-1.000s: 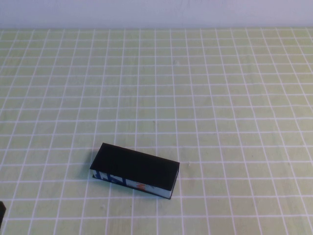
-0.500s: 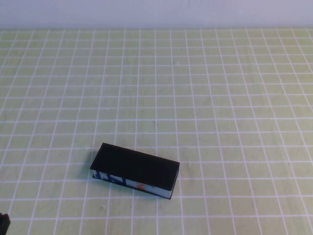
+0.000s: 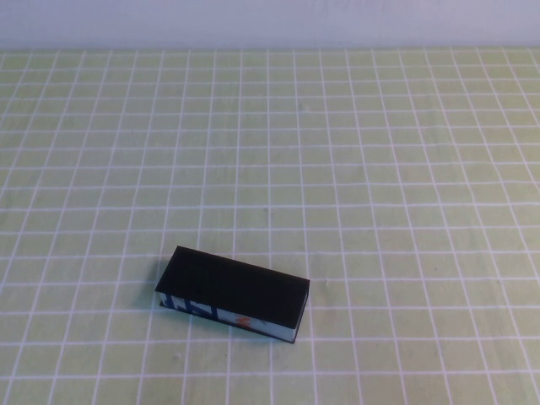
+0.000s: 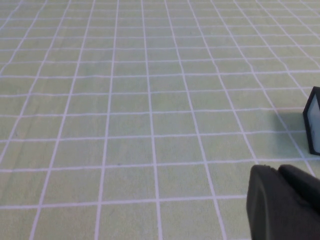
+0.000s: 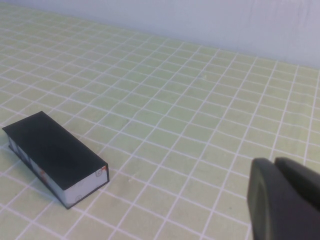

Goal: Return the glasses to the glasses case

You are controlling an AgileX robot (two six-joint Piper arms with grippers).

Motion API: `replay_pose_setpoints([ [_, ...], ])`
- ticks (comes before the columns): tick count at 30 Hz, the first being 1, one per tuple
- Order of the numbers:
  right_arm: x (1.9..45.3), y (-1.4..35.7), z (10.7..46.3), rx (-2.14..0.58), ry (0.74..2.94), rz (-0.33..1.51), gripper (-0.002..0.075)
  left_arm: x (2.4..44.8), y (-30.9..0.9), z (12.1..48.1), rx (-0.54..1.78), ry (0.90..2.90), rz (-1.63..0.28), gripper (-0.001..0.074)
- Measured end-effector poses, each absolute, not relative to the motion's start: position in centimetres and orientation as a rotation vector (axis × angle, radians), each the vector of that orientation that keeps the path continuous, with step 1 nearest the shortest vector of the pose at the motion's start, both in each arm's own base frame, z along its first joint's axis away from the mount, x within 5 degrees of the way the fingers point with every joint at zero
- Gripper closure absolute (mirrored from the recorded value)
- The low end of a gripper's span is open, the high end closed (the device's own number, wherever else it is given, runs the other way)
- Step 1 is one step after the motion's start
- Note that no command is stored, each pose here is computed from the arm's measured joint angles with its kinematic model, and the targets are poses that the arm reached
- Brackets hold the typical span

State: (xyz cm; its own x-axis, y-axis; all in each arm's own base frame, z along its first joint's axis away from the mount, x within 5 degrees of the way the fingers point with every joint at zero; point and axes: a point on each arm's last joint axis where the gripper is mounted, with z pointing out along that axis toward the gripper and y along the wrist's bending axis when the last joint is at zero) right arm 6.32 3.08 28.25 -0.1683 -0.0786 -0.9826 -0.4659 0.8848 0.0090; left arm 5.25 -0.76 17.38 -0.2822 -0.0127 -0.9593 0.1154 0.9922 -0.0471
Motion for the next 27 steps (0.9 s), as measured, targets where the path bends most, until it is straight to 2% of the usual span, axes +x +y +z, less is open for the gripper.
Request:
replay_pose_setpoints([
  [18,6.3,2.9,28.3,-0.4,1.721,0.353,0.0743,5.2,-0.8,17.4,0.072,1.854,-0.126,0.0738],
  [27,6.2,0.6,28.5,-0.098,1.71,0.139,0.0743,5.2,-0.8,17.4,0.072,1.854,-0.126,0.0738],
])
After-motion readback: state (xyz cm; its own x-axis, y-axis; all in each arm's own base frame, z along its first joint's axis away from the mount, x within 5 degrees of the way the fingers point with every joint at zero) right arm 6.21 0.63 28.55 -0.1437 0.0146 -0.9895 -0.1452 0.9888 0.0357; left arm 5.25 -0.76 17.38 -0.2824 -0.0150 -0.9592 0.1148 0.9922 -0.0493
